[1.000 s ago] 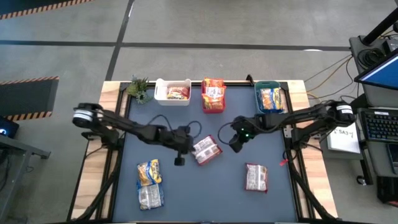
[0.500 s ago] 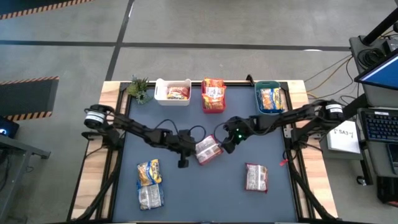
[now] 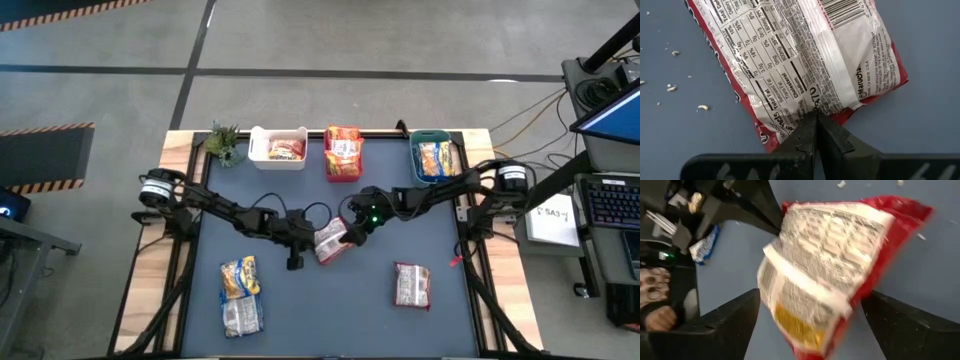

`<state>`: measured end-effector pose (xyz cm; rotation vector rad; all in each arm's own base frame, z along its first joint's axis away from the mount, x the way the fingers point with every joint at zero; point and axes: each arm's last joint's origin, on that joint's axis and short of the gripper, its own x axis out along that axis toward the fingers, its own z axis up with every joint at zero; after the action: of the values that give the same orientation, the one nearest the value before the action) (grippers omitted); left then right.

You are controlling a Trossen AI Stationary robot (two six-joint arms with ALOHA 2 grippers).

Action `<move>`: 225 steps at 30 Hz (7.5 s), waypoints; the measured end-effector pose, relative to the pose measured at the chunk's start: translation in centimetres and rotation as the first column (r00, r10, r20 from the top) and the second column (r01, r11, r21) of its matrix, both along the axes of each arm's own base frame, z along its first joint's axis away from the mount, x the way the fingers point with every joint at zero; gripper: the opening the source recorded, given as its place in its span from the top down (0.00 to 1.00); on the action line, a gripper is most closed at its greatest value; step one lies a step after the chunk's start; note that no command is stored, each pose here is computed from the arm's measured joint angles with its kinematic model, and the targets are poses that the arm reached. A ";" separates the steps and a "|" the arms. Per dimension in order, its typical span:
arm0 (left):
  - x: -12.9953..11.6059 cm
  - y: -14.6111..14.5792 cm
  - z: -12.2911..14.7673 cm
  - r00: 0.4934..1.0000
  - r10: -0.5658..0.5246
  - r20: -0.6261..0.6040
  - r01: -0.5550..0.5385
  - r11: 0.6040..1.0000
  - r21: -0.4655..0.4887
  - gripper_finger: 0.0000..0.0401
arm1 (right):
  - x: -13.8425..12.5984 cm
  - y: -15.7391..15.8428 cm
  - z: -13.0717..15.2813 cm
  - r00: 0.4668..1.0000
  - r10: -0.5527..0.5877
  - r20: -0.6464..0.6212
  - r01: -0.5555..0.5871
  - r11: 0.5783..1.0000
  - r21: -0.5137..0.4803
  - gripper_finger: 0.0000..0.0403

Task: Sort Maruchan noodles
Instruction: Put the top red noodle pack into the white bin, then put the top blue noodle pack into the green bin

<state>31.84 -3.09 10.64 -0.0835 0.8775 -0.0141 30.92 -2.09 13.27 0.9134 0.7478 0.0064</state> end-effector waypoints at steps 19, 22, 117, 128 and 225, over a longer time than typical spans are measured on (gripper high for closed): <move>0.0 0.0 -0.1 1.000 -0.002 0.005 0.002 1.000 0.001 1.00 | 2.1 0.0 -2.3 0.986 0.034 0.164 -0.052 0.993 0.103 0.44; 0.0 0.0 -0.1 1.000 -0.002 0.005 0.002 1.000 0.001 1.00 | 2.1 0.0 -2.3 0.986 0.035 0.163 -0.052 0.993 0.104 0.52; -18.6 4.1 16.3 0.495 -0.010 0.869 -0.516 0.801 0.303 1.00 | 20.5 -12.9 10.9 0.895 -0.061 -0.442 -0.434 0.115 -0.894 0.45; -18.5 4.1 16.3 0.500 -0.012 0.866 -0.515 0.800 0.309 1.00 | 20.5 -13.4 11.8 0.962 -0.044 -0.270 -0.242 0.323 -0.915 0.69; -6.8 -8.3 9.7 0.915 0.274 -0.297 -0.156 0.917 0.366 1.00 | 3.4 -1.6 9.9 0.964 0.036 0.265 0.146 0.759 -0.635 0.97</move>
<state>25.00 -11.36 20.32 0.1417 1.2057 0.3712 34.34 -3.70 23.18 0.2475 0.4173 -0.1765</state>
